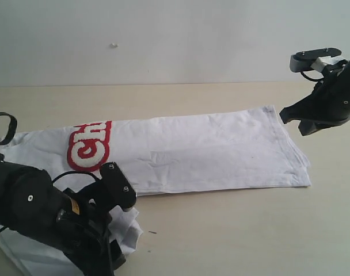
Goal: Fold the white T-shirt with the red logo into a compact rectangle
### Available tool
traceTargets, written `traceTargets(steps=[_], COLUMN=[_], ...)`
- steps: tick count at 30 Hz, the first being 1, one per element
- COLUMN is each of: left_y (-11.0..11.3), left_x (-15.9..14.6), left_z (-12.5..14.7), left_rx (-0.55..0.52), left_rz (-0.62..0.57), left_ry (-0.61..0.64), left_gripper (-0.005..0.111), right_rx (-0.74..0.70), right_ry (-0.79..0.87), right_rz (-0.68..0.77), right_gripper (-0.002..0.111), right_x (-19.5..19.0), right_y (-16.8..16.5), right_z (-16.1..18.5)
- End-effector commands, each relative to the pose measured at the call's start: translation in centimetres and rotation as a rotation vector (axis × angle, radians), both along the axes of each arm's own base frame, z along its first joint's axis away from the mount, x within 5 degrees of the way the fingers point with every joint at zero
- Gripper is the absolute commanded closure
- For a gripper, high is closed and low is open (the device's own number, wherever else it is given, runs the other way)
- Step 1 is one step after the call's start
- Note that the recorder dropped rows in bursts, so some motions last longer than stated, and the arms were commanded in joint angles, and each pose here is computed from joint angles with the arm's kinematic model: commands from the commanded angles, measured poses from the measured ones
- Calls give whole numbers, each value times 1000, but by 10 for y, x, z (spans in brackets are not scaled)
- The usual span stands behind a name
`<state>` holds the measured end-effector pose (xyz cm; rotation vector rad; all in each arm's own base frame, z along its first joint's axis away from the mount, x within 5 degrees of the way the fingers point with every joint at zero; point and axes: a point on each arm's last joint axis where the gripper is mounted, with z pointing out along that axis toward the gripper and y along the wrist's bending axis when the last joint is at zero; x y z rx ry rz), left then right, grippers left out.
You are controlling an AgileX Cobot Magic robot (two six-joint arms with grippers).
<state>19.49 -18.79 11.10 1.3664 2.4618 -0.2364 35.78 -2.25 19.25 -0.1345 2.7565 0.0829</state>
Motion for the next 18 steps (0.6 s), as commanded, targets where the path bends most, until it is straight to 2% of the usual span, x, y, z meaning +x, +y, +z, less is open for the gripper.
traceTargets(steps=[1,2,3,4,5,8,10,12,15,18], left_y=[2,3,4,6,6,8,6,6,8,9], left_x=[0,-1,-3,-5,-6,-8,-3,7,27,45], left_z=[-5,-6,-7,-8,-7,2,18,37,61,70], left_rx=[33,42,67,81,104,210,257,302,419,547], left_rz=[-23,-31,-56,-69,-90,-191,-250,-315,-443,-569], left_ry=[6,14,36,50,78,180,176,99,-95,-262], left_gripper=[65,70,84,92,107,107,107,107,107,107], right_rx=[-4,-4,-3,-2,-2,0,9,15,13,10], right_ry=[-11,-11,-7,-4,-4,-2,-1,-4,-14,-25], right_rz=[5,5,6,6,6,5,0,9,8,6], right_gripper=[108,108,108,108,108,108,108,108,108,108], right_x=[-1,-1,-2,-2,-2,-2,-2,-2,-1,0], right_y=[-1,-1,-1,-1,-1,0,0,1,1,1], right_z=[2,2,2,2,2,2,2,2,2,2])
